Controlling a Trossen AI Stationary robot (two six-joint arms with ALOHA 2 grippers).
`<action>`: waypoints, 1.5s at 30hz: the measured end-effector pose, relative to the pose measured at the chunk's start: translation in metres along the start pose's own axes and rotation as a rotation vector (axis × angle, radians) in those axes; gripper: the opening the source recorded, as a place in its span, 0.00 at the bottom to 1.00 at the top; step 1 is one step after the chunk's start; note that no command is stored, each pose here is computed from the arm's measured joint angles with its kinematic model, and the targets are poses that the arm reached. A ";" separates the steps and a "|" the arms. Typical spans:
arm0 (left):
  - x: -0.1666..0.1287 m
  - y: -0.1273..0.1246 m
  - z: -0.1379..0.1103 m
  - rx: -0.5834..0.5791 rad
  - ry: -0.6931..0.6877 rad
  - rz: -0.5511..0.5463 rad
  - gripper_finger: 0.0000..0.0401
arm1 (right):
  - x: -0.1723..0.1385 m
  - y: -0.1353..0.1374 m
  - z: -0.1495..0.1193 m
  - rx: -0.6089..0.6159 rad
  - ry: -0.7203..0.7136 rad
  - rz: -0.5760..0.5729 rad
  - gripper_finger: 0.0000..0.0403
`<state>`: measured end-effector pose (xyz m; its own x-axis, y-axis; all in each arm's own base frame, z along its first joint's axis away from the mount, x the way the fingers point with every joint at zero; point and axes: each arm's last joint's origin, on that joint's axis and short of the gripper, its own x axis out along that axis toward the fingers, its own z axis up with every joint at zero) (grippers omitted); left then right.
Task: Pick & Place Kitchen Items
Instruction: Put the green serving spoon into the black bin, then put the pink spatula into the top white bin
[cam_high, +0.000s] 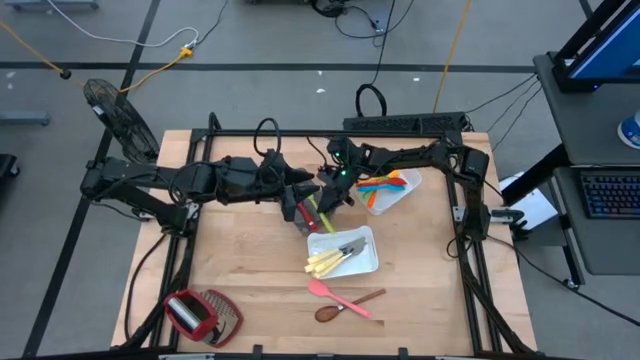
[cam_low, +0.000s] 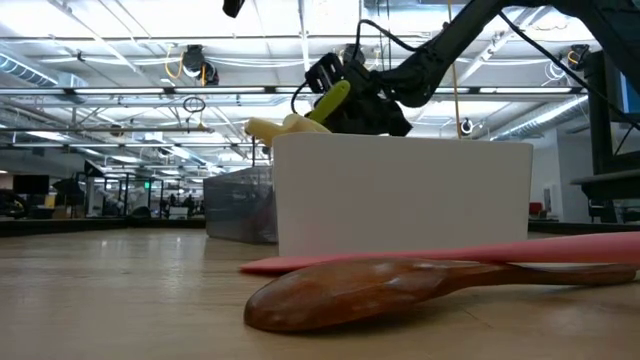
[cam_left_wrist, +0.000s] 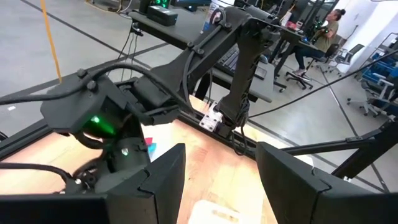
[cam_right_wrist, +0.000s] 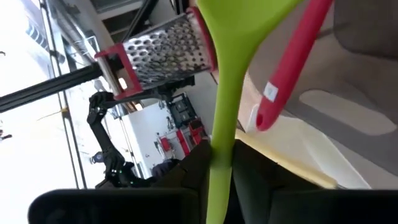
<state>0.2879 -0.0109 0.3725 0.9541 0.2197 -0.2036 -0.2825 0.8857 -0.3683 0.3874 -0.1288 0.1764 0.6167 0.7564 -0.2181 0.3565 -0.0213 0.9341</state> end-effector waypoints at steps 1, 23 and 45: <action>0.000 0.000 0.000 0.000 0.000 0.000 0.50 | -0.002 0.001 0.001 -0.001 -0.005 0.002 0.15; 0.000 0.000 0.000 0.004 -0.002 0.000 0.51 | -0.005 0.013 0.003 -0.102 -0.022 0.043 0.30; 0.000 0.000 0.001 0.042 -0.011 0.000 0.50 | -0.006 0.104 -0.081 -0.794 -0.165 0.060 0.02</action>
<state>0.2881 -0.0107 0.3735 0.9553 0.2237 -0.1931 -0.2780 0.9020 -0.3304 0.3640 -0.0824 0.2976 0.7369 0.6610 -0.1421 -0.2465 0.4584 0.8539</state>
